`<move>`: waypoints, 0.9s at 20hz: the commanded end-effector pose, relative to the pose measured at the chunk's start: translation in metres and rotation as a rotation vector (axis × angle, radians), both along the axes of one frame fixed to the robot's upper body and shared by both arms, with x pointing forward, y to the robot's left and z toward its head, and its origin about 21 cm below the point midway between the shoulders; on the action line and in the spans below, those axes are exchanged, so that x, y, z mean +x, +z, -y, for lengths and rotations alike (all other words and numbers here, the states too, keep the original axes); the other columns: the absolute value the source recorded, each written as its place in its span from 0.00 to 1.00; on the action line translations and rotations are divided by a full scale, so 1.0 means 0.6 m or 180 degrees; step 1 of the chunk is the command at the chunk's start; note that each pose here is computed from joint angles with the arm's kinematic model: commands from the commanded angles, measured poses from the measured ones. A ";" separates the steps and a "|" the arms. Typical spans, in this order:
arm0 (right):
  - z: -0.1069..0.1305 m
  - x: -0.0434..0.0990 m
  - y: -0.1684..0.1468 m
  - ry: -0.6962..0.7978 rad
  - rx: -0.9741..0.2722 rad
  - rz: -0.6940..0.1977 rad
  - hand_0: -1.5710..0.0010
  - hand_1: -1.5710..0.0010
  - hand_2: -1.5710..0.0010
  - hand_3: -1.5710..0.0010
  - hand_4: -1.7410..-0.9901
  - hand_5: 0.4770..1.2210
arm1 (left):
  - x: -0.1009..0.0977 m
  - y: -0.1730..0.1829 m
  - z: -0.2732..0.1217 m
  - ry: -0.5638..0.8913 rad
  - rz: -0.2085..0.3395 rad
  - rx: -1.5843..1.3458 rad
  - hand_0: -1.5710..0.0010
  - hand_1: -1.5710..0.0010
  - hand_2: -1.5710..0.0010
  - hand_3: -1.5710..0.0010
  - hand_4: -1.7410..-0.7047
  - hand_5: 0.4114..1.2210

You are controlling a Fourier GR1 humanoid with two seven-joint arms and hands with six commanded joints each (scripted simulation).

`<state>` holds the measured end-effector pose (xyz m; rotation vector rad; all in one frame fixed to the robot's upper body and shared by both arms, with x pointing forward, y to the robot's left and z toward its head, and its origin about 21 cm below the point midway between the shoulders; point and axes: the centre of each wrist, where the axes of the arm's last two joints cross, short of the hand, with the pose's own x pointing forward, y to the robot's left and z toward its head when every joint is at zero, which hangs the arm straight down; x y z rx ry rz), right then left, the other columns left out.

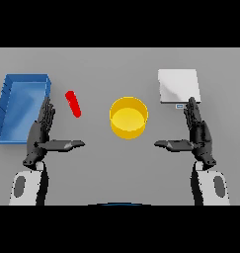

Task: Pick up the red beaker and tilt it to pour out 1 green nut into yellow bowl. Pick up the yellow bowl and place it on the metallic measuring scale.

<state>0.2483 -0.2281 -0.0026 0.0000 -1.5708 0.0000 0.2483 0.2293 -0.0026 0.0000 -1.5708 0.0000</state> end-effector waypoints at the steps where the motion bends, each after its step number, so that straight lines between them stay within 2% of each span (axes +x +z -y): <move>1: 0.000 0.000 0.000 -0.0003 0.0001 0.0000 1.00 1.00 1.00 1.00 0.66 0.27 | 0.000 0.000 -0.001 0.0005 -0.0001 0.0000 1.00 1.00 1.00 1.00 0.52 0.30; 6: 0.001 0.004 0.005 -0.0004 -0.0014 0.0017 1.00 1.00 1.00 1.00 0.66 0.27 | 0.008 0.006 -0.008 -0.0011 -0.0014 -0.0001 1.00 1.00 1.00 1.00 0.52 0.30; 7: 0.004 -0.012 0.010 0.0031 -0.0456 0.0285 1.00 1.00 1.00 1.00 0.66 0.27 | -0.006 0.010 -0.011 -0.0082 0.0044 0.0246 1.00 1.00 1.00 1.00 0.52 0.30; 8: 0.001 -0.027 0.011 0.0086 -0.0718 0.0400 1.00 1.00 1.00 1.00 0.67 0.27 | -0.014 0.018 -0.010 -0.0149 0.0094 0.0387 1.00 1.00 1.00 1.00 0.52 0.29; 9: 0.001 -0.036 0.009 0.0132 -0.0865 0.0437 1.00 1.00 1.00 1.00 0.67 0.27 | -0.028 0.020 -0.009 -0.0196 0.0112 0.0474 1.00 1.00 1.00 1.00 0.51 0.30; 10: -0.002 -0.043 0.015 0.0138 -0.0965 0.0480 1.00 1.00 1.00 1.00 0.67 0.27 | -0.028 0.024 -0.003 -0.0225 0.0086 0.0524 1.00 1.00 1.00 1.00 0.50 0.30; 13: -0.011 -0.046 0.021 0.0169 -0.0997 0.0467 1.00 1.00 1.00 1.00 0.67 0.27 | -0.034 0.036 -0.001 -0.0253 0.0077 0.0618 1.00 1.00 1.00 1.00 0.50 0.31; 17: -0.009 -0.048 0.021 0.0235 -0.0877 0.0476 1.00 1.00 1.00 1.00 0.63 0.27 | -0.015 0.027 0.006 -0.0361 -0.0085 0.0648 1.00 1.00 1.00 1.00 0.45 0.35; 18: -0.009 -0.050 0.021 0.0250 -0.0831 0.0499 1.00 1.00 1.00 1.00 0.62 0.27 | -0.005 0.022 0.007 -0.0377 -0.0075 0.0605 1.00 1.00 1.00 1.00 0.42 0.36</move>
